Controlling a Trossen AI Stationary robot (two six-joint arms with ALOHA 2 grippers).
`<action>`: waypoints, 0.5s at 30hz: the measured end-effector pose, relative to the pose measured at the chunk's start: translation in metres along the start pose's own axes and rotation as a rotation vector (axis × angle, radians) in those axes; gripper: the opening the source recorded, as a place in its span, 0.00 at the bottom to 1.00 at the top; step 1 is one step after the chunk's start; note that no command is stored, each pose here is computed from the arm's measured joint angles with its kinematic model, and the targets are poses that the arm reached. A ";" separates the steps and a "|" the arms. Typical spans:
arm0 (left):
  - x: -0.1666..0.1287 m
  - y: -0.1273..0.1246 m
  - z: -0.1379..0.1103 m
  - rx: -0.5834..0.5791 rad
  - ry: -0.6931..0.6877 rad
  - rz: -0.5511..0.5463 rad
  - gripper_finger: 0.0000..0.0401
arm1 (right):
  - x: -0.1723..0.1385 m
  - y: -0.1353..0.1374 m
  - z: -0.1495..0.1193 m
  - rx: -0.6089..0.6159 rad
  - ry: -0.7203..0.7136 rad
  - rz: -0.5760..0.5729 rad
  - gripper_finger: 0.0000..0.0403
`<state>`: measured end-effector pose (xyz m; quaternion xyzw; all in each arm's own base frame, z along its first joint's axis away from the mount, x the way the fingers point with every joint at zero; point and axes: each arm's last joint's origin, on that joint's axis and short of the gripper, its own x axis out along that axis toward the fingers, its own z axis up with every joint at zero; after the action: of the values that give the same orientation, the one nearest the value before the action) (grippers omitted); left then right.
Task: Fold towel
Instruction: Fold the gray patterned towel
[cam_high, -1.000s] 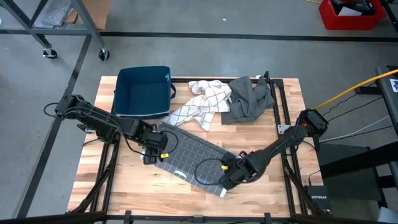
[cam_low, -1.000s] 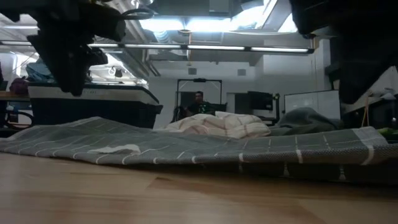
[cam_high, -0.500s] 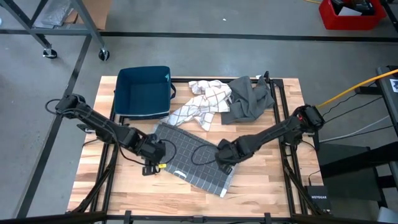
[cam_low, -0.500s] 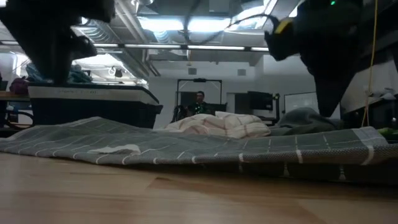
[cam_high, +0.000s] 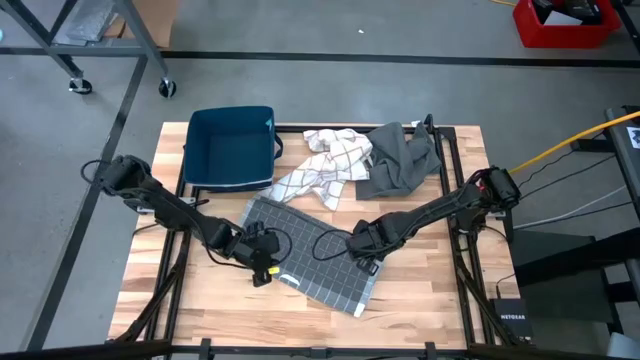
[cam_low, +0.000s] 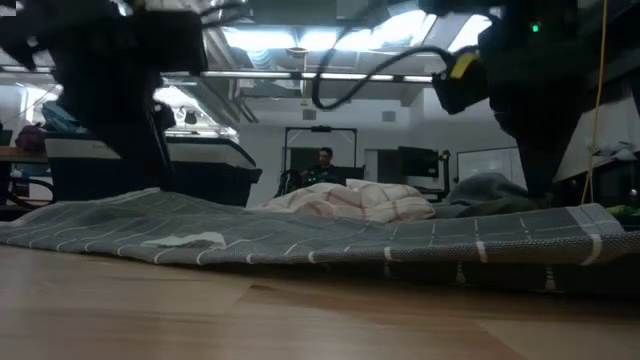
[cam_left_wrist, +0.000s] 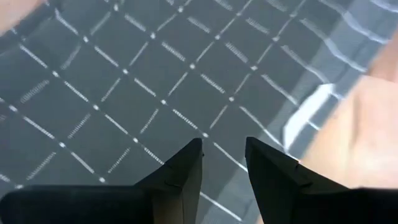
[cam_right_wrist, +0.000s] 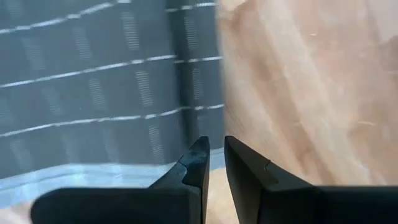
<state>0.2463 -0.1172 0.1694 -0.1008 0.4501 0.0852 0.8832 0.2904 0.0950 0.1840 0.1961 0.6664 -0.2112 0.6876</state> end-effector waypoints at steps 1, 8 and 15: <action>0.004 0.000 -0.002 -0.001 0.012 0.010 0.29 | 0.004 -0.001 -0.001 0.003 -0.002 0.003 0.13; 0.032 -0.001 -0.015 0.016 0.074 0.091 0.29 | 0.027 0.000 -0.003 0.074 -0.017 0.107 0.13; 0.037 0.001 -0.017 -0.038 0.037 0.164 0.29 | 0.036 0.019 -0.003 0.109 -0.059 0.343 0.13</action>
<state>0.2548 -0.1185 0.1296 -0.0821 0.4716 0.1638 0.8626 0.2991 0.1109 0.1479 0.3378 0.5903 -0.1324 0.7211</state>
